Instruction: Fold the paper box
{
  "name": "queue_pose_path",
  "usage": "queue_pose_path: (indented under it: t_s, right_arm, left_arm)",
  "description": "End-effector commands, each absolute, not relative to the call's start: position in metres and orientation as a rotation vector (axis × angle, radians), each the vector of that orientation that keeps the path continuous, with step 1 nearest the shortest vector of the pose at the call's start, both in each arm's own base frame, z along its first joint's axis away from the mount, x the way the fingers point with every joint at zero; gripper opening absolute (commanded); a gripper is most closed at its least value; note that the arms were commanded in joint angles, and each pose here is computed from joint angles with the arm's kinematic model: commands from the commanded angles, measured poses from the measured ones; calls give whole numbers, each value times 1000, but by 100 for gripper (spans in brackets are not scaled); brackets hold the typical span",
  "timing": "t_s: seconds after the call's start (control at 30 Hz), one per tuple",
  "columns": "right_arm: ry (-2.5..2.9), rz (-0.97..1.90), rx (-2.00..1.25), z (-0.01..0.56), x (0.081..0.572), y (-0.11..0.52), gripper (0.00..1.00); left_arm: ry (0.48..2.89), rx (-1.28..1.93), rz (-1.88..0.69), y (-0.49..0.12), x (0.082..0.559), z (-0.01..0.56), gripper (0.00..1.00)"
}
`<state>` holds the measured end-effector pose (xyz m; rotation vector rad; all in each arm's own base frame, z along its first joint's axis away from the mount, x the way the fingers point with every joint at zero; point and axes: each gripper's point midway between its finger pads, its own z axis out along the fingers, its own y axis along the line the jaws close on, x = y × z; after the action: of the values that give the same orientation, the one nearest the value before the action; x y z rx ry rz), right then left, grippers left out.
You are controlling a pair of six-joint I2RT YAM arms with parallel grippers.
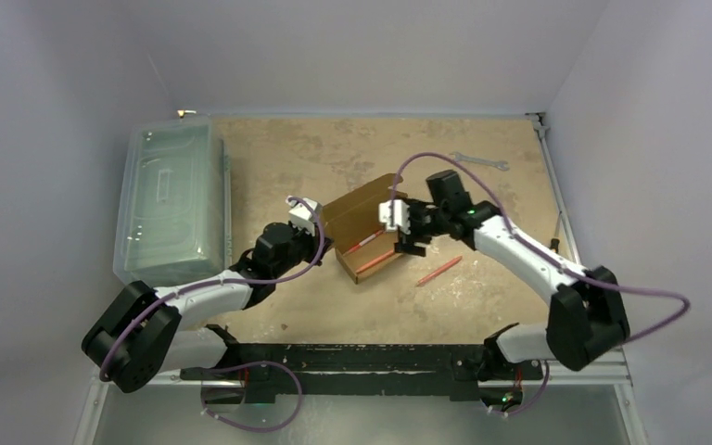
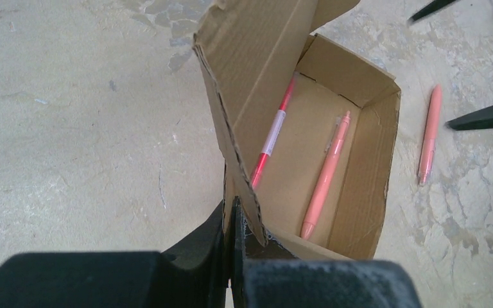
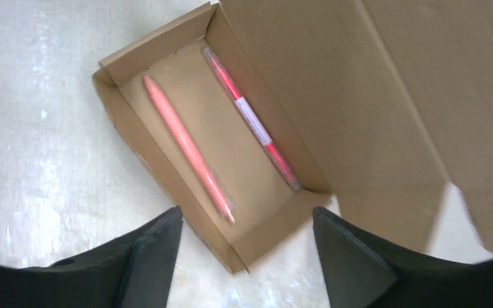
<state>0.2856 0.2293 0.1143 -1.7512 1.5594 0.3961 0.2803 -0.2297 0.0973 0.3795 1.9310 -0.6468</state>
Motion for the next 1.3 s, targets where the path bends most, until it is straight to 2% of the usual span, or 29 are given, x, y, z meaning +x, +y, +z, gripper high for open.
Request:
queue_pose_path:
  t_s: [0.0, 0.03, 0.07, 0.27, 0.7, 0.97, 1.27]
  right_arm:
    - [1348, 545, -1774, 164, 252, 199, 86]
    - [1280, 539, -1818, 161, 243, 190, 95]
    - [1208, 521, -1877, 153, 232, 180, 98]
    - [1114, 382, -2109, 108, 225, 146, 99]
    - [1391, 442, -2301, 29, 231, 109, 55]
    - [1497, 410, -2302, 13, 236, 100, 36]
    - [1566, 483, -2316, 13, 231, 96, 0]
  left_arm:
    - [1911, 388, -664, -234, 285, 106, 0]
    - [1910, 388, -661, -234, 285, 106, 0]
    - [1912, 388, -660, -233, 285, 106, 0]
    - [1930, 416, -663, -236, 283, 107, 0]
    - [1923, 431, -687, -234, 274, 108, 0]
    - [1912, 428, -712, -237, 273, 109, 0]
    - [1905, 441, -751, -243, 272, 111, 0]
